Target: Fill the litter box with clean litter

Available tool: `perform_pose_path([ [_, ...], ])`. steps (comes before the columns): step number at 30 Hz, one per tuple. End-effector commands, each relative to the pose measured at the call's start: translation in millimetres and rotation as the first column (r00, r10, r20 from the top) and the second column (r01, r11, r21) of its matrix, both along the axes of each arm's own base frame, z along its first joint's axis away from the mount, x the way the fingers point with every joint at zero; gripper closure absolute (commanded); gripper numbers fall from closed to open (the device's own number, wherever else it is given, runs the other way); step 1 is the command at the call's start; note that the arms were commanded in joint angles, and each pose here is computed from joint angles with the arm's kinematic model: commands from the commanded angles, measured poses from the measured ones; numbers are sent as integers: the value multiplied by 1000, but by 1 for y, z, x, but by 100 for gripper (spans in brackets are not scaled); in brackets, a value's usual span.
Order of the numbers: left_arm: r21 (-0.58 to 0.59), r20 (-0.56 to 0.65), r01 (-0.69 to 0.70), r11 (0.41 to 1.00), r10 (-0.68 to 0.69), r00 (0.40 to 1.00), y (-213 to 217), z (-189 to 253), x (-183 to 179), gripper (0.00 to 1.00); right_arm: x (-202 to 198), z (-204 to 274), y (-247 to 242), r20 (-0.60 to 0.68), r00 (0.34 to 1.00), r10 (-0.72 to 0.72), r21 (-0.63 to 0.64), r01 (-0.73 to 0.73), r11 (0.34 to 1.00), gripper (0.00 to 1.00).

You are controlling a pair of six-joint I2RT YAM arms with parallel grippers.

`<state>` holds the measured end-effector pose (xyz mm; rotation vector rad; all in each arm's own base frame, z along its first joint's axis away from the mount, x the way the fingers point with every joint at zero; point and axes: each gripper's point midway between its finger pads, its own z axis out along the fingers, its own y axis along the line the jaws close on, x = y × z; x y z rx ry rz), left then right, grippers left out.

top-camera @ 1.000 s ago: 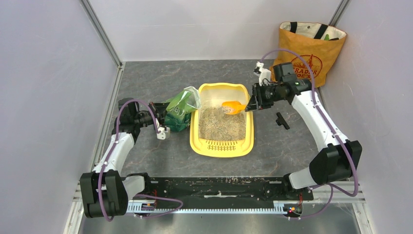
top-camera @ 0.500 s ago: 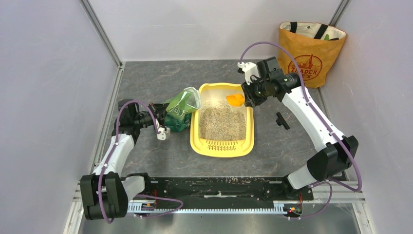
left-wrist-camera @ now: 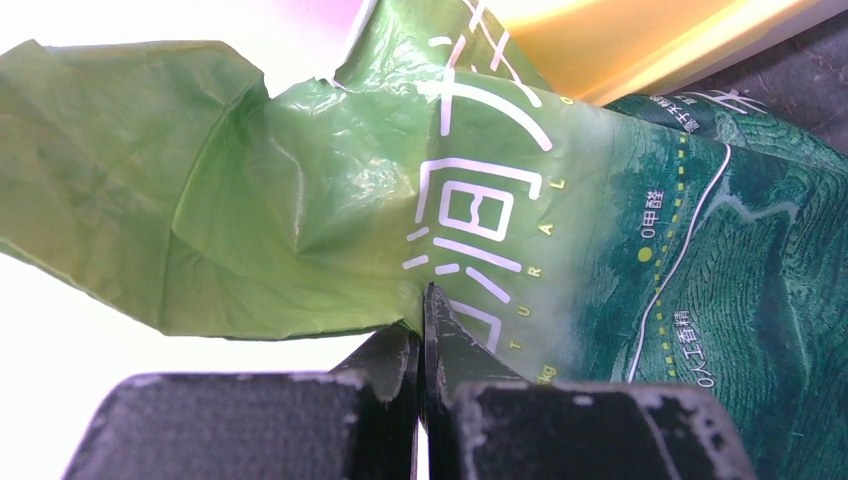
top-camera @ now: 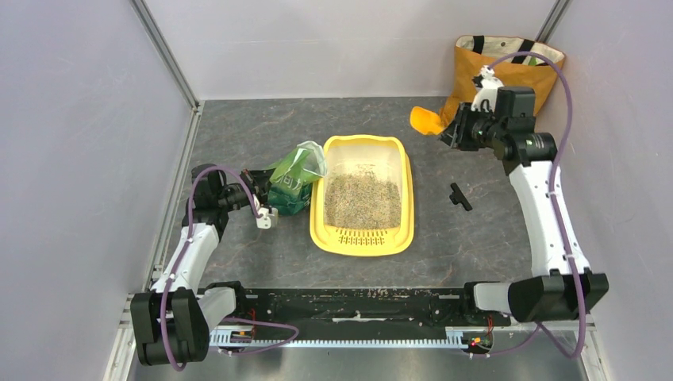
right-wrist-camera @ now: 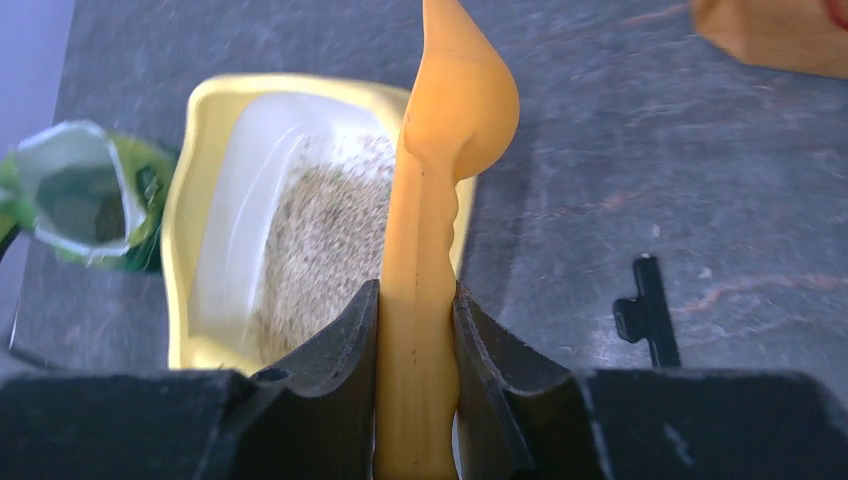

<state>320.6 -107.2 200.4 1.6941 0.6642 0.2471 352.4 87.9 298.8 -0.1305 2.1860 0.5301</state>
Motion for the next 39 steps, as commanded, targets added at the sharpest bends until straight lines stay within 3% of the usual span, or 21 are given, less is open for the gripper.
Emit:
perform_pose_path([
  [1, -22, 66, 12, 1000, -11, 998, -3, 18, 1, 98, 12, 9, -35, 80, 963, -257, 24, 256, 966, 100],
  [4, -28, 62, 11, 1000, -9, 998, -3, 18, 1, 98, 13, -28, -58, 28, 931, -365, -42, 366, 930, 100],
  [7, -30, 62, 11, 999, -9, 998, -3, 18, 1, 98, 18, -68, -59, -42, 920, -390, -49, 388, 920, 100],
  [19, -46, 48, -30, 999, 32, 998, 1, 21, 5, 98, 49, -161, -38, -165, 915, -369, 58, 383, 922, 99],
  [24, -47, 35, -44, 998, 45, 998, 3, 18, 7, 98, 31, -186, -28, -311, 879, -362, 77, 403, 912, 80],
  [26, -47, 29, -45, 998, 46, 998, 3, 16, 8, 98, 20, -194, -27, -372, 851, -372, 67, 424, 903, 66],
  [28, -48, 29, -45, 998, 46, 998, 3, 15, 8, 98, 9, -199, -26, -422, 824, -378, 54, 439, 897, 57],
  [36, -52, 26, -56, 997, 57, 998, 5, 15, 9, 98, -17, -190, -34, -492, 776, -395, 19, 463, 886, 27],
  [39, -97, -16, -82, 992, 81, 997, 6, 23, 10, 98, -10, -156, -37, -389, 858, -335, 36, 377, 926, 22],
])
